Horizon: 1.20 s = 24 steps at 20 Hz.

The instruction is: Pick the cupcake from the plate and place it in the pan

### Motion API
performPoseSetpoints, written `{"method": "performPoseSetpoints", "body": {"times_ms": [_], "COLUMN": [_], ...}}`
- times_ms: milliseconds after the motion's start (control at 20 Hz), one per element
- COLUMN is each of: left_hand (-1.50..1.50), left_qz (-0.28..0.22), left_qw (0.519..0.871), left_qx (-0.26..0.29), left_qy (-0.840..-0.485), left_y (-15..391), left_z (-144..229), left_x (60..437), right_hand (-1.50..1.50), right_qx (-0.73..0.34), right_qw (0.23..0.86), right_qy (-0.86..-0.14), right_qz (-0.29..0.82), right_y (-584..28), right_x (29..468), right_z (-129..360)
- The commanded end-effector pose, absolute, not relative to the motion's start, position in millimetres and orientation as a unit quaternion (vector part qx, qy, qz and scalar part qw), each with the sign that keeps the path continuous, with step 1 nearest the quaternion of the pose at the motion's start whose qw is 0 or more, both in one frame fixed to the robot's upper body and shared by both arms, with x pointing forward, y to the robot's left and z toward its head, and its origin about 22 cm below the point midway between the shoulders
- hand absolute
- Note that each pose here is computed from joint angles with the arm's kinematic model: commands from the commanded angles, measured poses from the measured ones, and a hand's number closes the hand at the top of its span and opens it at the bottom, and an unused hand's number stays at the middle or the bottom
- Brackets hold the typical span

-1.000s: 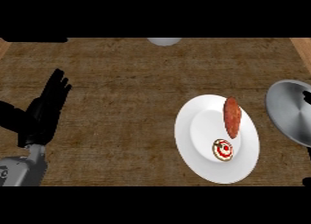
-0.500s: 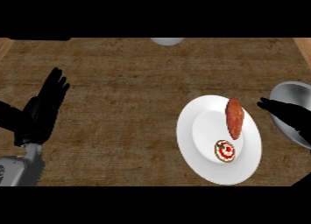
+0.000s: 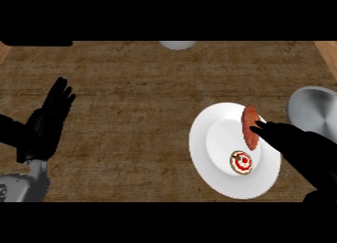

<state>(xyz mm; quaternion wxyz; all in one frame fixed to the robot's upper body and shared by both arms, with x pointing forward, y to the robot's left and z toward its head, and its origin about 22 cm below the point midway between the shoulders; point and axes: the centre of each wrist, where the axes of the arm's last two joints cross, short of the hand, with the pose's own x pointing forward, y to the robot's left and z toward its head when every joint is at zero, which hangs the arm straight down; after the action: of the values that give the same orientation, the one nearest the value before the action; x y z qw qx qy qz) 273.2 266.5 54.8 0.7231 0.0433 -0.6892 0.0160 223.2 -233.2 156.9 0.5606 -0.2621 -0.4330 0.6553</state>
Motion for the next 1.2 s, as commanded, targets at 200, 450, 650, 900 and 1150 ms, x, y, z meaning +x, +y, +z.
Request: {"method": "performPoseSetpoints", "body": {"times_ms": [200, 450, 650, 900, 1150], "left_hand": [0.00, 0.00, 0.00, 0.00, 0.00], "left_qz": [0.018, 0.016, 0.025, 0.014, 0.014], "left_qw": [0.727, 0.732, 0.725, 0.721, 0.724], "left_qx": [0.045, 0.040, 0.041, 0.046, 0.049], "left_qy": [-0.685, -0.680, -0.688, -0.691, -0.688], "left_y": [281.2, 258.0, 264.6, 275.1, 266.0], "left_z": [60.0, 56.0, 61.8, 60.6, 61.8], "left_x": [269.8, 257.2, 279.5, 274.4, 285.0], "right_hand": [-1.50, -1.50, -1.50, -1.50, -1.50], "right_qx": [-0.331, -0.313, -0.316, -0.343, -0.341], "right_qw": [0.526, 0.531, 0.530, 0.543, 0.549], "right_qy": [-0.403, -0.417, -0.399, -0.365, -0.373], "right_qz": [0.672, 0.668, 0.678, 0.674, 0.666], "right_y": [-184.4, -166.2, -165.4, -167.2, -183.6], "right_x": [196.5, 216.7, 221.1, 236.5, 239.6], "right_z": [157.6, 154.5, 146.4, 124.0, 117.7]}}
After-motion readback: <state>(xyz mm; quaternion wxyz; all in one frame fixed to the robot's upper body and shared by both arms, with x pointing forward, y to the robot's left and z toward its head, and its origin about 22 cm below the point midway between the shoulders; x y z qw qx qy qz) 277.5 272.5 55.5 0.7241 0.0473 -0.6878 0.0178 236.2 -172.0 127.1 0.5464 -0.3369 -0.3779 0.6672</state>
